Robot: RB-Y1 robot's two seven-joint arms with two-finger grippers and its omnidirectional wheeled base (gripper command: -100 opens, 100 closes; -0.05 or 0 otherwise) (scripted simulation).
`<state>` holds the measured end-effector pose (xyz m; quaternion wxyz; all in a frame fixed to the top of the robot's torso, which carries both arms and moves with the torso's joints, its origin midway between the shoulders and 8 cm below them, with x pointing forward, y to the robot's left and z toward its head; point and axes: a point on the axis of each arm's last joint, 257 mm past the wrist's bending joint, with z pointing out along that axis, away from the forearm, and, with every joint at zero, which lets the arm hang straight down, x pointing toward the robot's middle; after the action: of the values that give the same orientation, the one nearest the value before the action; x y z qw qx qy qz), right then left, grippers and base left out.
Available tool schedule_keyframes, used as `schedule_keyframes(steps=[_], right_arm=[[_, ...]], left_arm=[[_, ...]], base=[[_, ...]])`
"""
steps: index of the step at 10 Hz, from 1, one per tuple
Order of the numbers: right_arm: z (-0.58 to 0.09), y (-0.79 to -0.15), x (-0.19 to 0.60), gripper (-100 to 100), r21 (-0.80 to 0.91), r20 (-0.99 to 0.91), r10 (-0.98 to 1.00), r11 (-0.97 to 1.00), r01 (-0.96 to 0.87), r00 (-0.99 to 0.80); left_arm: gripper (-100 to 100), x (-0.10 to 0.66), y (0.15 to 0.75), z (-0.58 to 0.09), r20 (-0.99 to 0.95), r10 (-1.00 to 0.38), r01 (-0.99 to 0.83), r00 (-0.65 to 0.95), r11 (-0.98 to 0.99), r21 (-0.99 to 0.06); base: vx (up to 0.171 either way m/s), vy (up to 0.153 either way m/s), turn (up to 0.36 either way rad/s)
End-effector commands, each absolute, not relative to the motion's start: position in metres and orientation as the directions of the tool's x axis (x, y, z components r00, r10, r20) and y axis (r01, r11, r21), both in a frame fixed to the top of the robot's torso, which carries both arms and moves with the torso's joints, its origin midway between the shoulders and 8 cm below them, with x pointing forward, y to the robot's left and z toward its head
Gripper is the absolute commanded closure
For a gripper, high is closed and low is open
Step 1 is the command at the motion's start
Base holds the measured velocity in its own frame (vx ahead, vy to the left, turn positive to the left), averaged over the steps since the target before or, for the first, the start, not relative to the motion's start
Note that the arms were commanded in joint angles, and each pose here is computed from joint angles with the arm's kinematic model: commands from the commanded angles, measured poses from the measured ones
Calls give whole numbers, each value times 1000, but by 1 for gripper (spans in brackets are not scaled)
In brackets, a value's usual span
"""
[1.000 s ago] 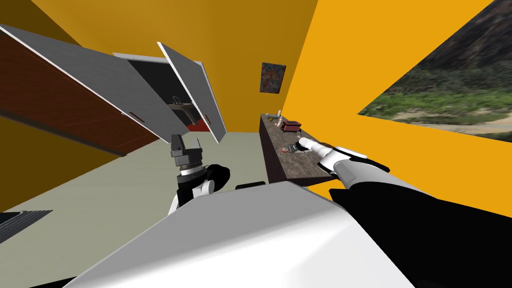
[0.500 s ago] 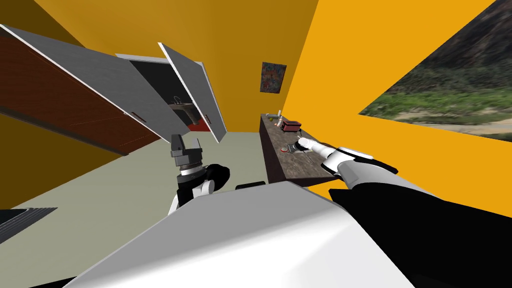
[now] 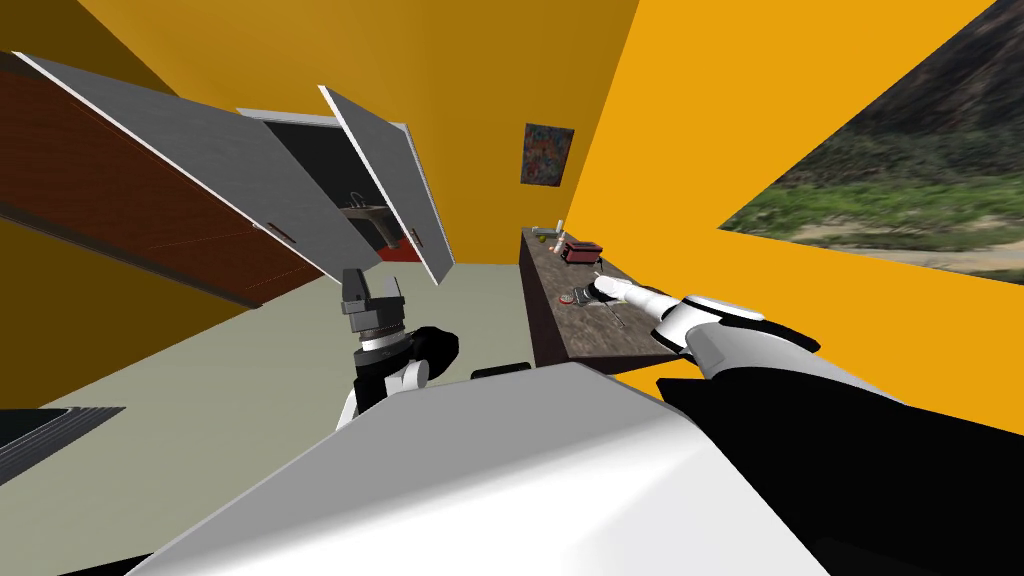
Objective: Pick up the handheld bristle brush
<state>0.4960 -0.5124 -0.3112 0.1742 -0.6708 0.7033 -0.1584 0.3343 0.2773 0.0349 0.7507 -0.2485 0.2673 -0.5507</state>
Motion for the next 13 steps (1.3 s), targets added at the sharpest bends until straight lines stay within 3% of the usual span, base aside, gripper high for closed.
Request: schedule_keyframes(steps=[1, 13], right_arm=[[-312, -520, 489, 100, -454, -6, -999, 46, -890, -49], [-311, -468, 473, 100, -450, -70, -996, 88, -888, -63]], left_arm=[[0, 334, 277, 35, -128, -960, 694, 251, 270, -667], [0, 334, 277, 35, -128, -960, 694, 251, 270, -667]], base=[[-18, -43, 62], [-11, -34, 25]])
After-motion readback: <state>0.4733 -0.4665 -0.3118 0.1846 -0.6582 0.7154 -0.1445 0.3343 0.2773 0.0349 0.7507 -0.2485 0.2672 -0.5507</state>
